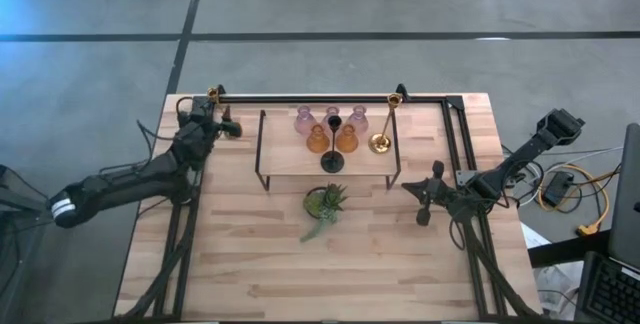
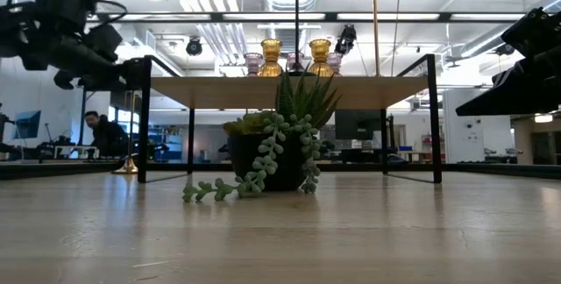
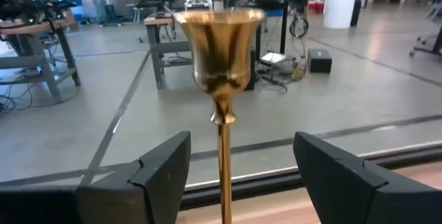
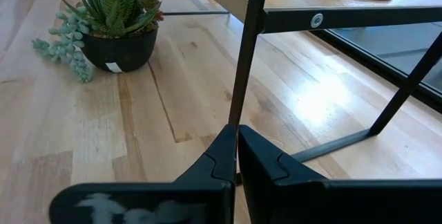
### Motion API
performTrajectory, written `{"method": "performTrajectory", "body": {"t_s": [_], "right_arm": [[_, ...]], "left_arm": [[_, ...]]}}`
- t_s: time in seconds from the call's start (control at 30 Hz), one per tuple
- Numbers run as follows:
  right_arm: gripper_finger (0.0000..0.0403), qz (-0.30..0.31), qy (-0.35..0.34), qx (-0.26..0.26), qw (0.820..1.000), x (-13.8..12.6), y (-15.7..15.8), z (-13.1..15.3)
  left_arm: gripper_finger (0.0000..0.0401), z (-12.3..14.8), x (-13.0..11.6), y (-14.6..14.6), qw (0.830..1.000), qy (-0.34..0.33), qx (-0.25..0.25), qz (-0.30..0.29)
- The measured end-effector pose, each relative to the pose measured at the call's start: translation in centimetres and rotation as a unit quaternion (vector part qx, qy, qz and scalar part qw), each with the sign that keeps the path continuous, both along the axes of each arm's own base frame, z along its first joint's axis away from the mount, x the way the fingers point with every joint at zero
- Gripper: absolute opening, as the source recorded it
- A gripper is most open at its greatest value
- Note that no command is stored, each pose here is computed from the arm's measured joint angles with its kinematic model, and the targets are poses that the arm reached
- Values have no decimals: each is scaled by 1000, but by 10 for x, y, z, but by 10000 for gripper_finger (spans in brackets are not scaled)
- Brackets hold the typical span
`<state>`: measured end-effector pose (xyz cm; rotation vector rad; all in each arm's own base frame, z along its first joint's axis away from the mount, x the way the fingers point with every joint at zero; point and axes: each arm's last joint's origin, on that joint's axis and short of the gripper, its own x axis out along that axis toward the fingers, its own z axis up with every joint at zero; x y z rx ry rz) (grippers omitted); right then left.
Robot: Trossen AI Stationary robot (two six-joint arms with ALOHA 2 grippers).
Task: Pick & Place candle stick holders
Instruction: Put the gold candle holder on the shelf
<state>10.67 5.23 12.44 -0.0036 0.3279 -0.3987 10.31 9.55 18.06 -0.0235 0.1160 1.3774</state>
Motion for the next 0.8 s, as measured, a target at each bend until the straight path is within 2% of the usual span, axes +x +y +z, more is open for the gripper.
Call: {"method": "performTrajectory", "body": {"t_s": [0.23, 0.37, 0.5, 0.7, 0.8], "right_arm": [[8, 0, 0, 0, 1000, 0, 0, 0], [8, 0, 0, 0, 1000, 0, 0, 0], [8, 0, 0, 0, 1000, 0, 0, 0], [8, 0, 0, 0, 1000, 0, 0, 0], [8, 0, 0, 0, 1000, 0, 0, 0]], "left_arm": [[254, -10, 0, 15, 1000, 19, -20, 11], [229, -10, 0, 22, 999, 14, -14, 30], [166, -6, 2, 27, 999, 12, -2, 38], [25, -2, 5, 30, 999, 31, 2, 35], [11, 2, 6, 31, 998, 48, 8, 27]]}}
